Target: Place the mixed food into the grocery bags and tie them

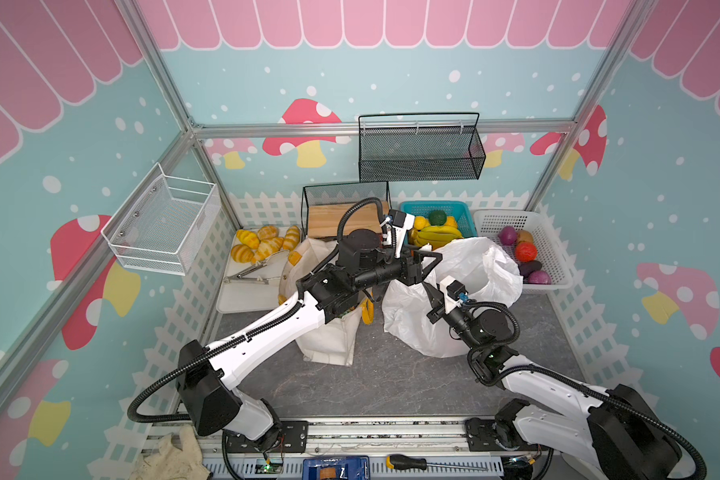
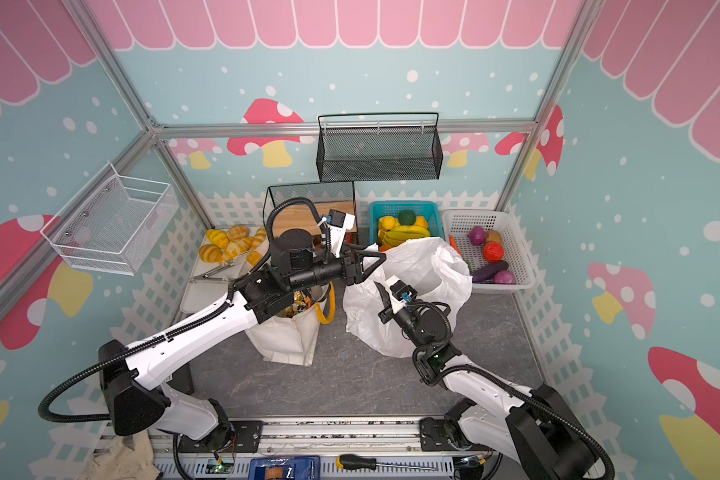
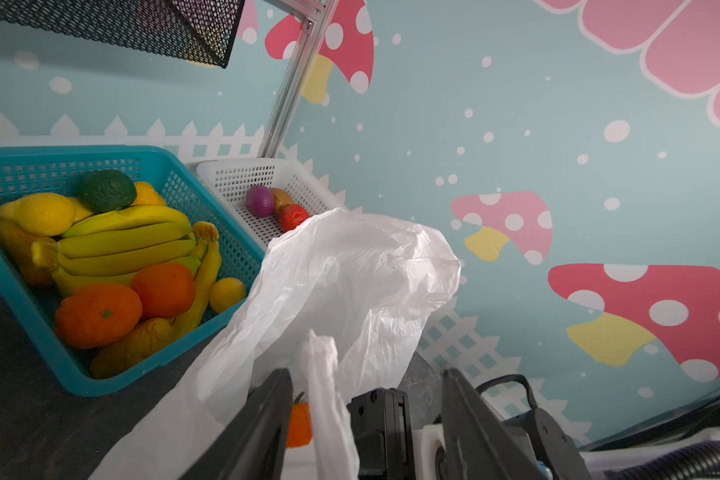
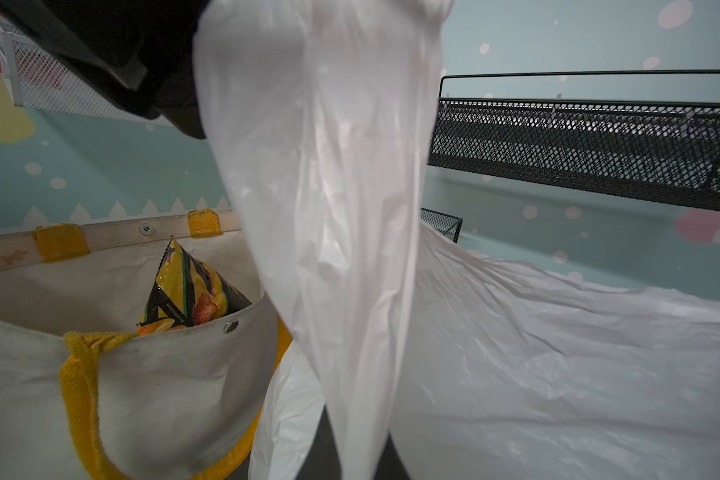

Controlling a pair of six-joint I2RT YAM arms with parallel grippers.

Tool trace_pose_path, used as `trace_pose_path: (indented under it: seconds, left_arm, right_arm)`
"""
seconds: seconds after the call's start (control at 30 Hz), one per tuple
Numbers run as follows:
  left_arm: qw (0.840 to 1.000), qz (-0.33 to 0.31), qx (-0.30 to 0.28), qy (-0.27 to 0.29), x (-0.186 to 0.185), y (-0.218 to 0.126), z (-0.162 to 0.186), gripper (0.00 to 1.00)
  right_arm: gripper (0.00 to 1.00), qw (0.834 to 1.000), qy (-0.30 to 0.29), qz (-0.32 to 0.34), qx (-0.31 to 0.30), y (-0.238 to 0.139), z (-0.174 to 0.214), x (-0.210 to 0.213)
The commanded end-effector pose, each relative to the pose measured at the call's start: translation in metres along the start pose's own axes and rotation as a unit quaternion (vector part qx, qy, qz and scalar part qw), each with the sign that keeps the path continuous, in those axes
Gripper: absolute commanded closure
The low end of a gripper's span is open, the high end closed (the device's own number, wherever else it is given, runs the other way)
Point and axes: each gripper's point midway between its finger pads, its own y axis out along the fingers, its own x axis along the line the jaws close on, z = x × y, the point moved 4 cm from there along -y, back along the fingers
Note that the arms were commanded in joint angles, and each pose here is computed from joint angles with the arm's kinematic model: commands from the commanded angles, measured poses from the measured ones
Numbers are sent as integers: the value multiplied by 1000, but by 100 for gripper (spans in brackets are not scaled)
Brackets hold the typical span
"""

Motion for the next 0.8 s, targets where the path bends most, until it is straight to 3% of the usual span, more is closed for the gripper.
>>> trace_pose_path:
  seconds: [0.0, 0.1, 0.2, 0.23, 0.3, 0.33, 0.57, 0.77]
  left_arm:
    - [997, -49, -4, 52, 1, 3, -9, 47]
    - [997, -57, 2, 56, 1, 9, -8, 68]
    - [998, -51, -7, 31, -2, 10, -13, 95]
    - [999, -36, -8, 21, -7, 10, -14, 100]
    - [1000, -13, -8, 4, -13, 9, -14, 100]
    - [1000, -4, -6, -7, -15, 8, -13, 100]
    - [998, 33, -24, -44, -29, -10, -18, 100]
    - [996, 58, -38, -63, -35, -26, -21, 100]
  right_arm:
    - [98, 1000, 5, -3, -13, 3, -12, 0]
    - [90, 1000, 8, 12, -10, 3, -16, -5]
    - [60, 999, 3, 34, 2, -3, -19, -11]
    - [52, 1000, -5, 29, 1, -6, -20, -9]
    - [26, 999, -22, 23, -10, -10, -25, -7]
    - [21, 999, -36, 19, -20, -12, -29, -5]
    - [10, 992, -107, -49, -54, 9, -58, 5]
    - [6, 984, -83, -146, -56, 22, -59, -6]
